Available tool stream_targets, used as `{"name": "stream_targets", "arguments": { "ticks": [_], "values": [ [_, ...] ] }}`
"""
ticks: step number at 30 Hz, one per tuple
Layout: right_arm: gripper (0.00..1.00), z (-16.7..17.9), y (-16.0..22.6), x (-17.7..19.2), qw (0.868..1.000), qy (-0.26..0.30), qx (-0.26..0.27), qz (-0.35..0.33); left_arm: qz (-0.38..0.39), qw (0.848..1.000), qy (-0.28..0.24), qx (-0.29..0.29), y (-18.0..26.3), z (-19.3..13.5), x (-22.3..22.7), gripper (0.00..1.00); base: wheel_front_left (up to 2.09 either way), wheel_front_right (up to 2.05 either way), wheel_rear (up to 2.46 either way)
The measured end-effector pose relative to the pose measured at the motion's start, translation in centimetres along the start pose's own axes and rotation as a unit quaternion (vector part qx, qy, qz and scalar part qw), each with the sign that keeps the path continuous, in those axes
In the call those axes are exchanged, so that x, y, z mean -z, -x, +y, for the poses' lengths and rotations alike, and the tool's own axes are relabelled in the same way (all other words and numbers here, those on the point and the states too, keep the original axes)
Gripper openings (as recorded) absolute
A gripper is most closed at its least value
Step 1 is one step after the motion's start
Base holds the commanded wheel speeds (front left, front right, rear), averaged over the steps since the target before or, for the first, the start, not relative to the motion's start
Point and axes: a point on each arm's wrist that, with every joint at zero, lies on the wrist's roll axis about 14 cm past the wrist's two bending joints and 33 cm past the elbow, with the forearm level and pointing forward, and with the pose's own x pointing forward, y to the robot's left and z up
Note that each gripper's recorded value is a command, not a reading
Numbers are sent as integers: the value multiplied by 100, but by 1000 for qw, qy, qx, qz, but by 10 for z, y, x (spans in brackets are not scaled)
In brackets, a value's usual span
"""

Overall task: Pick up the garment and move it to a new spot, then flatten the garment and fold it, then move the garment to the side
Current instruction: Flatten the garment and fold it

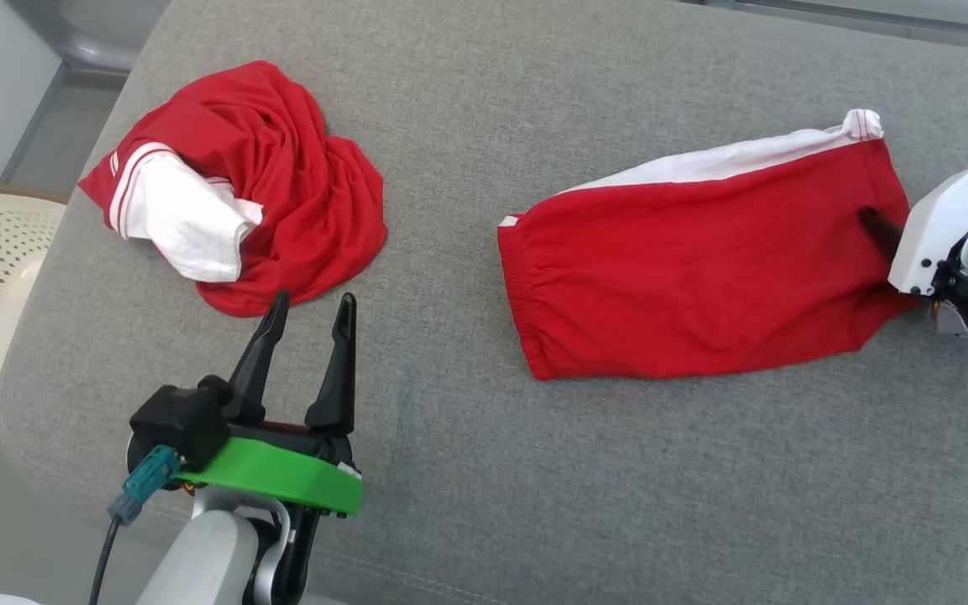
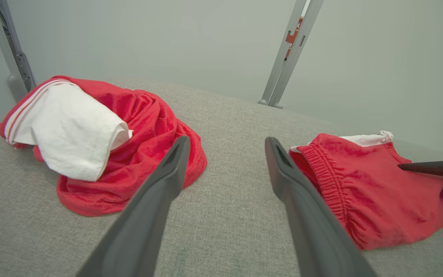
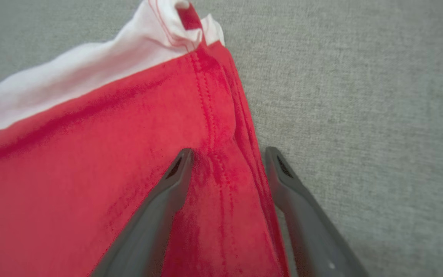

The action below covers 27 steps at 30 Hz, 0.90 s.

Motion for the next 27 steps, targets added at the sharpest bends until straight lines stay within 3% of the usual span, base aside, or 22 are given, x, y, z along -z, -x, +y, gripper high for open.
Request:
{"name": "stream_targets", "arguments": {
  "ticks": [1,2,7,15,23,27],
  "values": [
    [41,1,1,1,1000,0,-1,5,1,1000,0,0,0,0,1,100,0,0,0],
    [2,1,2,2,1000,0,-1,8,1,1000,2,0,0,0,1,100,0,0,0],
    [0,3,10,-8,999,-3,-4,-34,0,1000,5,7,-1,-3,2,100,0,0,0],
    [0,-11,39,-11,992,-56,2,-112,0,1000,3,24,0,-13,5,100,0,0,0],
    [0,-64,89,6,981,-103,59,-153,7,998,4,63,-3,-37,12,100,0,0,0],
    [0,-81,111,8,978,-96,79,-166,7,997,5,81,-4,-50,13,100,0,0,0]
  ]
}}
